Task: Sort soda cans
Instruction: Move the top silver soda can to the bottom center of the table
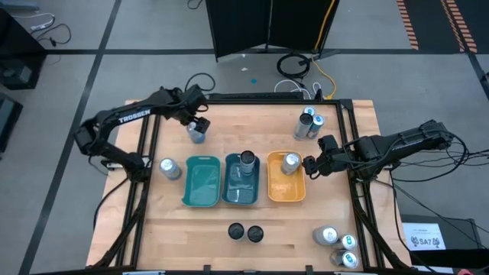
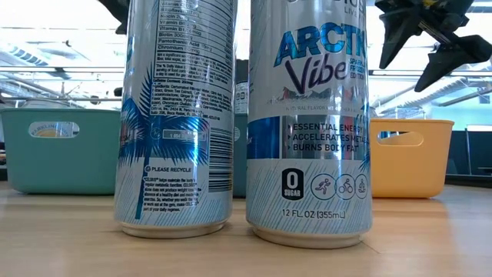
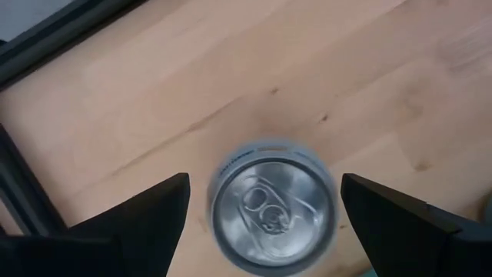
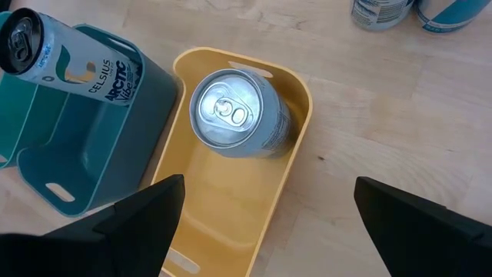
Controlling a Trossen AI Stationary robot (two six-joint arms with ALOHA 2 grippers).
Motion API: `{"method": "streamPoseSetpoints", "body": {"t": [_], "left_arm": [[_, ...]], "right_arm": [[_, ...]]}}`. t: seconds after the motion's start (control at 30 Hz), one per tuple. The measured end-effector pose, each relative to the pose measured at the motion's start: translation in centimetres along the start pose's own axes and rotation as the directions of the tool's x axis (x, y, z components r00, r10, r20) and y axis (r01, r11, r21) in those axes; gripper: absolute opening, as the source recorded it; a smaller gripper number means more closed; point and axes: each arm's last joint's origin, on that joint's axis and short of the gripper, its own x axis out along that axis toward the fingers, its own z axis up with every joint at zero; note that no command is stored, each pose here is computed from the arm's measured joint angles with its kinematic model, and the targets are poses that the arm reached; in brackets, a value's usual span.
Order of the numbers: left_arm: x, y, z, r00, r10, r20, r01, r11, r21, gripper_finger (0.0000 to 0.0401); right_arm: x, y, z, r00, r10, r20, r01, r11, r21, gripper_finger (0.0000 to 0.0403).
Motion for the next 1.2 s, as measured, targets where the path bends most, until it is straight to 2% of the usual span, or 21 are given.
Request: {"method": "streamPoseSetpoints", "body": {"t": [0.2,0.47,0.73,0.97,1.2], "left_arm": [[1.1,-0.1,0.2,0.999,0.005,-0.040,-0.005,1.000,0.001,0.0347],[2.9,-0.2,0.2,0.987,0.009,-0.160,-0.009,1.000,-0.001,0.0347],[3.1,-0.2,0.1,0.984,0.014,-0.177,-0.016,1.000,-0.007,0.0345],[3.1,-0.1,-0.1,0.979,0.009,-0.203,-0.012,1.000,-0.014,0.0311],[2.6,0.0,-0.3,0.980,0.003,-0.200,-0.004,1.000,-0.006,0.0310]], "right_arm": [[0.0,0.0,0.0,1.000,0.000,0.000,0.000,1.000,0.000,0.0373],[0.0,0.0,0.0,1.000,0.000,-0.001,0.000,1.000,0.000,0.0373],[0.0,0.0,0.0,1.000,0.001,-0.002,-0.001,1.000,0.002,0.0373],[0.0,0.0,0.0,1.000,0.001,-0.002,-0.001,1.000,0.004,0.0373],[0.0,0.0,0.0,1.000,0.001,-0.006,-0.001,1.000,0.004,0.0373]]}}
